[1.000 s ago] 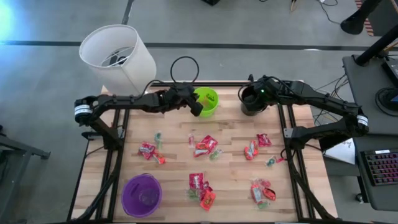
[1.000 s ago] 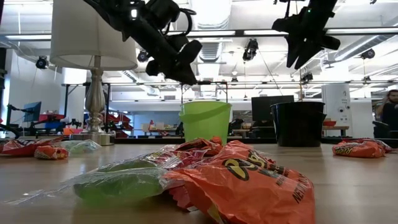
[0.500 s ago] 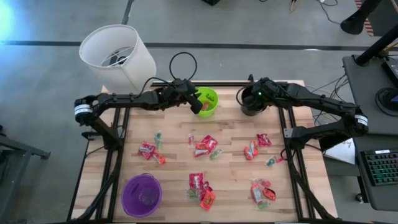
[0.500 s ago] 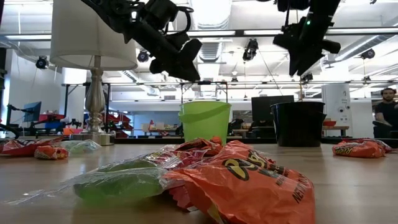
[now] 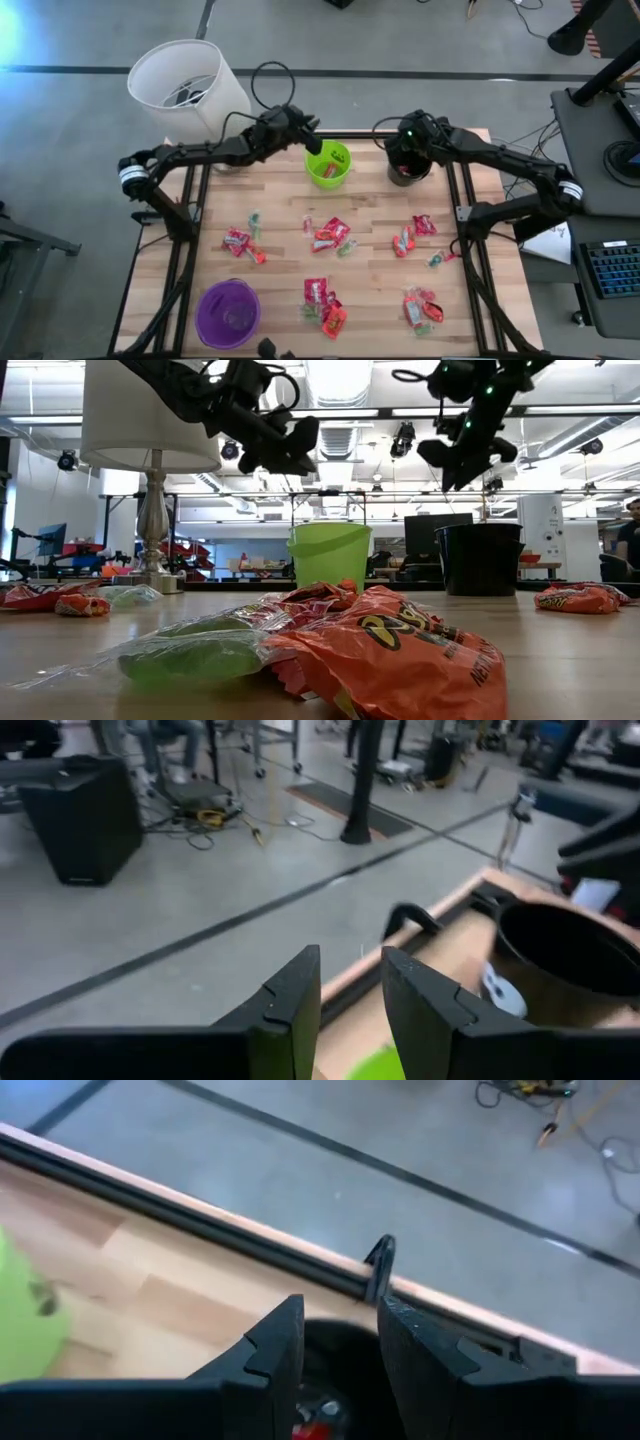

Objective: Sort candy
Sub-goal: Put the green gummy into the violet bucket

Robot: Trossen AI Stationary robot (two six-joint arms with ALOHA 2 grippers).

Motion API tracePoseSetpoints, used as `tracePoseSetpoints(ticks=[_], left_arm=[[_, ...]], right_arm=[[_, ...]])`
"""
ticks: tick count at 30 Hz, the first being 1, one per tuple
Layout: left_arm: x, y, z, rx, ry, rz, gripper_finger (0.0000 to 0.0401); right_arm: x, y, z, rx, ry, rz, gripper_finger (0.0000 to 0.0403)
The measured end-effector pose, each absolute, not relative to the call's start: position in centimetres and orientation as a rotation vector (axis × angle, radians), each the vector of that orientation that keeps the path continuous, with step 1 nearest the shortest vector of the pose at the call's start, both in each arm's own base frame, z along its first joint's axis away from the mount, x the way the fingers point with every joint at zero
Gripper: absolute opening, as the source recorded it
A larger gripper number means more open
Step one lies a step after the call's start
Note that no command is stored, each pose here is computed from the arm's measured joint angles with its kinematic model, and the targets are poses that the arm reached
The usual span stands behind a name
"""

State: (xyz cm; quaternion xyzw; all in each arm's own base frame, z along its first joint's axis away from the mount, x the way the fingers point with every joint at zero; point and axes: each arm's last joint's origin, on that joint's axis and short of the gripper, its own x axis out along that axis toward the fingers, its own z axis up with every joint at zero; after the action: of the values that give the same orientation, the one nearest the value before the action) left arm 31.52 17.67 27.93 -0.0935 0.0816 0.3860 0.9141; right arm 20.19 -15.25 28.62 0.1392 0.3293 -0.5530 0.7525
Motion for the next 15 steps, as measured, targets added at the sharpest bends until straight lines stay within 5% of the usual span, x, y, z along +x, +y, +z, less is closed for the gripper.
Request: tracePoseSetpoints(ticks=[15], left_arm=[[30.7, 21.6, 33.1, -0.057, 0.067, 0.911, 0.0091]], right_arm=[[19.1, -21.6, 25.1, 0.276, 0.869, -1.277, 0.0123]])
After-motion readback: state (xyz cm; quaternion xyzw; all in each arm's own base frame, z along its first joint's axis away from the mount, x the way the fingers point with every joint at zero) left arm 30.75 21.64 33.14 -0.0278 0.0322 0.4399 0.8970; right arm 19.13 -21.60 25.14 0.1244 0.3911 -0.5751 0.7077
